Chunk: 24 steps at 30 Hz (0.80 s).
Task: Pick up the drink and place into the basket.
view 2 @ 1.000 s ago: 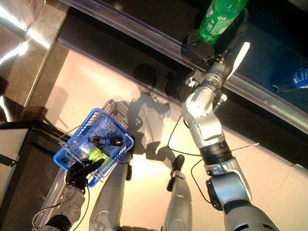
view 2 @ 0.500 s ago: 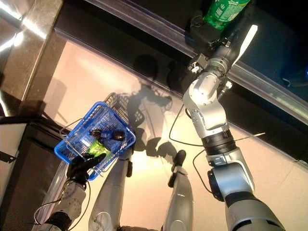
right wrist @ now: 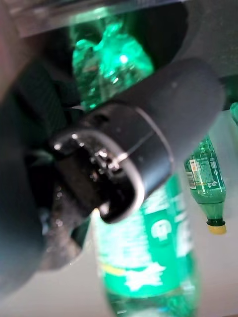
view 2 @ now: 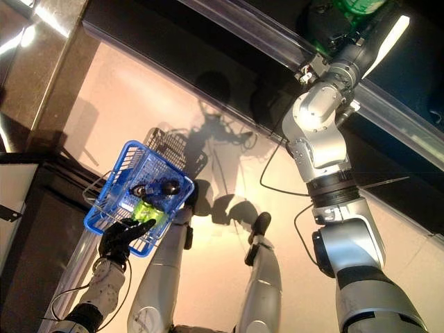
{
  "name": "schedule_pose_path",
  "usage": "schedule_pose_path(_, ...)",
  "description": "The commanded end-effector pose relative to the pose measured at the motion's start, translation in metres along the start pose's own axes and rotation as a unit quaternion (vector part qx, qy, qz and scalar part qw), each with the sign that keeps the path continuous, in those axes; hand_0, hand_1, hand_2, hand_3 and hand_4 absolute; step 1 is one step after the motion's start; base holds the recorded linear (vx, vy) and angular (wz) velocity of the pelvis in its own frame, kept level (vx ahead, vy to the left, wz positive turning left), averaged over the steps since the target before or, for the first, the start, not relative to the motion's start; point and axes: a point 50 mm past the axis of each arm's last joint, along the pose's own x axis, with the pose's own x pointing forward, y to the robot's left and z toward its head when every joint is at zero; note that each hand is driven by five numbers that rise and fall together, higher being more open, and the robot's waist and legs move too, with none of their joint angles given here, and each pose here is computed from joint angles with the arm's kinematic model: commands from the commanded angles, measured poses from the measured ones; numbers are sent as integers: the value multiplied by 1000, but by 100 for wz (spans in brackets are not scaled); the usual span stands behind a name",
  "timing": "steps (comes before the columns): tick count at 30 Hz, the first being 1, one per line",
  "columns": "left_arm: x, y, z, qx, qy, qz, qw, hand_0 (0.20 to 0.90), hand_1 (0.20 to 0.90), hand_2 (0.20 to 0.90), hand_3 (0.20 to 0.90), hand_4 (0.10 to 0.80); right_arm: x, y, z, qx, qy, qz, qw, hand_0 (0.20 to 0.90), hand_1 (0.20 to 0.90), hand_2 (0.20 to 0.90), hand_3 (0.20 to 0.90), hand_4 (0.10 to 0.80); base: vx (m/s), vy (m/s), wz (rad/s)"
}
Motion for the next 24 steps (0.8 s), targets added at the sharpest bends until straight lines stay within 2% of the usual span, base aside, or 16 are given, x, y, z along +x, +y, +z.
schedule_pose_path(1, -14, 1, -6, 12, -17, -41, 999, 300, 300, 300, 200, 100, 24, -2, 76, 67, -141, -4, 988, 300, 300, 300, 200, 100, 0, 0, 0)
schedule_pose_path(13, -15, 6, -3, 10, -29, -42, 999, 300, 300, 300, 200, 100, 23, -3, 83, 79, -155, 0, 985, 300, 300, 300, 200, 100, -42, -16, 0)
schedule_pose_path(17, -17, 15, -4, -5, -35, -27, 999, 300, 300, 300, 200, 100, 17, -2, 85, 77, -167, 17, 983, 300, 300, 300, 200, 100, -32, -6, 2)
schedule_pose_path(24, -16, 14, 6, -26, -66, -34, 997, 300, 300, 300, 200, 100, 5, 0, 90, 74, -189, 65, 977, 300, 300, 300, 200, 100, -76, 8, 2)
